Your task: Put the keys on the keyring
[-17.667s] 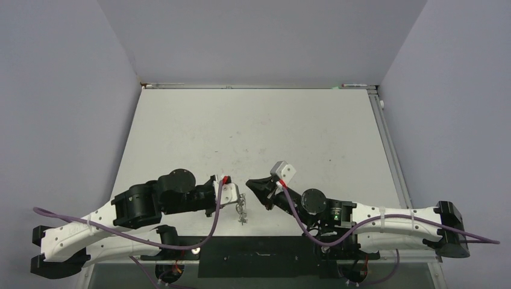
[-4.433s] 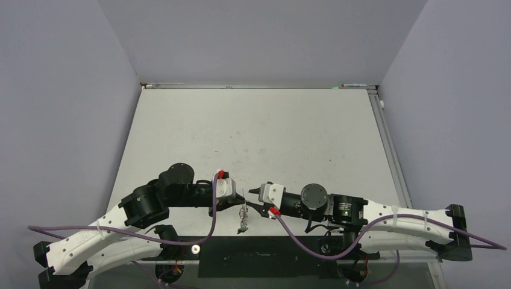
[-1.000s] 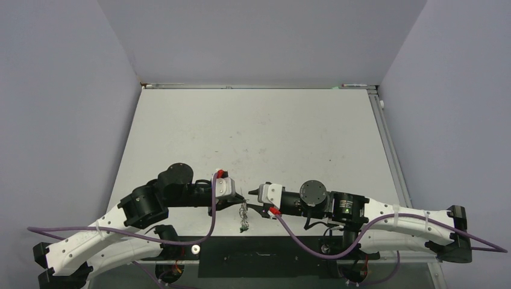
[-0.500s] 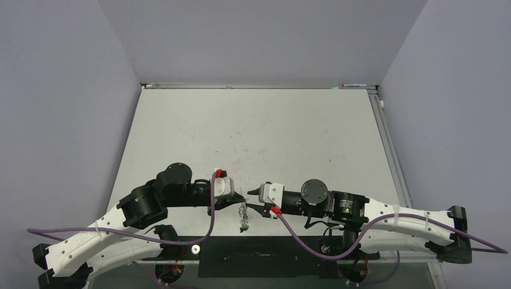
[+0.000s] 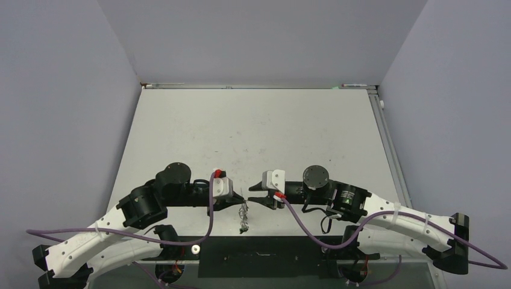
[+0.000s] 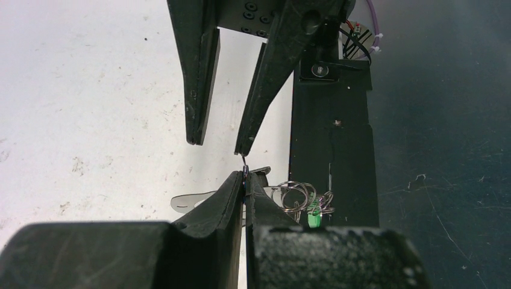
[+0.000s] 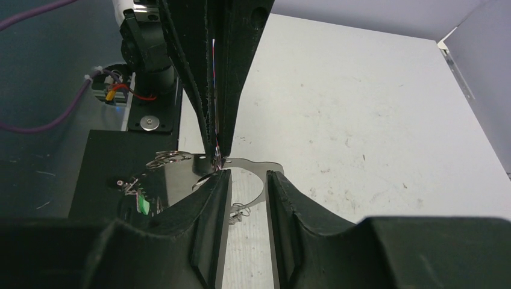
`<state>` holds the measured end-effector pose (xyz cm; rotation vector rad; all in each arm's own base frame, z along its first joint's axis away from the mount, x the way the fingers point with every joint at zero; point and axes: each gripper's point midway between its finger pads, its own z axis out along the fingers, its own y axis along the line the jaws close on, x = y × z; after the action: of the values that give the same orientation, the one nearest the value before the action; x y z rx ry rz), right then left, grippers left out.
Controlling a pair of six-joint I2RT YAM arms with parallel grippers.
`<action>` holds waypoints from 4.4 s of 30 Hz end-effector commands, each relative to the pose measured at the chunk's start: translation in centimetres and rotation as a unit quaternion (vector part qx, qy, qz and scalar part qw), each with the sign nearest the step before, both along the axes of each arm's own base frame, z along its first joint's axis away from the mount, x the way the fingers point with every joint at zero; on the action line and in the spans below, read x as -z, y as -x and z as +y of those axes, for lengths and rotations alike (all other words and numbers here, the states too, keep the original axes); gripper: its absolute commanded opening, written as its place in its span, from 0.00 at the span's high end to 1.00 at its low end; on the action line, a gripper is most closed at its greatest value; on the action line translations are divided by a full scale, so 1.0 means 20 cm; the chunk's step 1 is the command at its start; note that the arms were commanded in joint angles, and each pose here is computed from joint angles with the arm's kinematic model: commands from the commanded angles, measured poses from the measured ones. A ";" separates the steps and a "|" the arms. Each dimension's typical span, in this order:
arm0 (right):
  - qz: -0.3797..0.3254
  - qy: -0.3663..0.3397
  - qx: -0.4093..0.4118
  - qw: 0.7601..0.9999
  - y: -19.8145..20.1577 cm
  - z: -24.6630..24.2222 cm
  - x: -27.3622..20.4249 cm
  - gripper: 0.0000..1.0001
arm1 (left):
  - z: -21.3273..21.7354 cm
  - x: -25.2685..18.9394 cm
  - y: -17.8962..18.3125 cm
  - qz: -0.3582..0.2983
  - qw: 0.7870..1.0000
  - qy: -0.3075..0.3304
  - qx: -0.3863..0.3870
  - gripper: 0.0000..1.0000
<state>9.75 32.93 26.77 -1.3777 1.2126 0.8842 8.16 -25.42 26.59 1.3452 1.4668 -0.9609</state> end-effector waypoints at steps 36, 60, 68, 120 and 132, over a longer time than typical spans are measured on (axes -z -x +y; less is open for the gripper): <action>0.060 -0.003 -0.104 0.993 0.11 0.07 -0.07 0.72 | -0.02 -0.13 0.00 -0.025 0.998 0.051 0.010 1.00; 0.063 -0.004 -0.083 0.995 0.10 0.03 -0.03 0.95 | -0.01 -0.14 -0.01 -0.030 0.998 0.053 0.000 1.00; 0.069 -0.003 -0.075 0.995 0.10 0.01 0.00 0.95 | 0.00 -0.15 -0.02 -0.031 0.998 0.055 -0.007 1.00; 0.043 -0.082 -0.041 0.995 0.01 0.08 -0.18 0.62 | 0.02 -0.17 -0.05 -0.032 0.997 0.070 -0.020 1.00; 0.066 -0.069 -0.048 0.994 0.02 0.11 -0.09 0.70 | 0.02 -0.18 -0.05 -0.033 0.997 0.071 -0.021 1.00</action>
<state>9.62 34.60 27.87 -1.3010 1.2122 1.0875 8.98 -24.58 27.75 1.2721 1.4341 -0.9431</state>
